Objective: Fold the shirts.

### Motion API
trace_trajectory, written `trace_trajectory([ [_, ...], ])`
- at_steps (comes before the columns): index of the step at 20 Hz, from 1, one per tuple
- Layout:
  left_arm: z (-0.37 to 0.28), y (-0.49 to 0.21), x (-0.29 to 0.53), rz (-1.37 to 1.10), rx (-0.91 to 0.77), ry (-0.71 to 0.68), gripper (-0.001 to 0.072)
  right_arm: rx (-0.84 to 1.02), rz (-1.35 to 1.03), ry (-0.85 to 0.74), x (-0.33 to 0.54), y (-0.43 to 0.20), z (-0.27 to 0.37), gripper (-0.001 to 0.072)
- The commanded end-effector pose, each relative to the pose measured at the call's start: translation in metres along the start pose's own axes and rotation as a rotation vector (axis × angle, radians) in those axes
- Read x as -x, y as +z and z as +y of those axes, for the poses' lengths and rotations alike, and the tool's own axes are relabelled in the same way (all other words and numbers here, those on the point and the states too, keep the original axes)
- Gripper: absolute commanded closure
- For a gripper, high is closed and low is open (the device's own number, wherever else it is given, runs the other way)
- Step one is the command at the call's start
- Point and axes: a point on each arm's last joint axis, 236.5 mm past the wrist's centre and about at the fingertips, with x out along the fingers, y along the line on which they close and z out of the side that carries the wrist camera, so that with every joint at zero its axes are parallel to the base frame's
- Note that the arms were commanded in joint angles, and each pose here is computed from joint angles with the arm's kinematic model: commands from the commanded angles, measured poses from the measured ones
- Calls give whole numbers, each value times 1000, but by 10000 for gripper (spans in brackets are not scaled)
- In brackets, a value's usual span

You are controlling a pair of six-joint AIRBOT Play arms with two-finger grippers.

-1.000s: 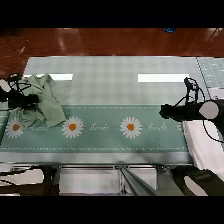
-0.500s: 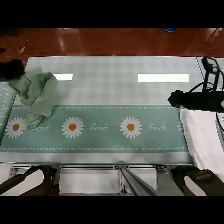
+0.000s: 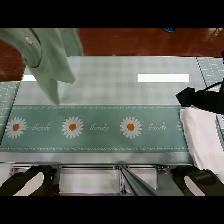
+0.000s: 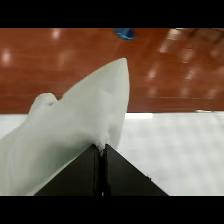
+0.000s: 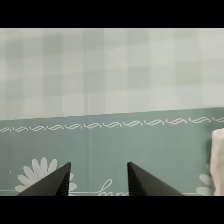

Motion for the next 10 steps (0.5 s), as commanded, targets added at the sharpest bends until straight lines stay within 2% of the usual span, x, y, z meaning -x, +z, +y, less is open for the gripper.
trace_trajectory([
  [1,-69,-19,-9,46,-47,-162,689,1,-5,0,5,-1,0,301],
  [7,-174,-102,-29,193,-44,-432,689,2,6,-4,5,-3,-1,301],
  [10,-187,-154,-39,303,-38,-462,689,4,17,-12,3,-7,-4,301],
])
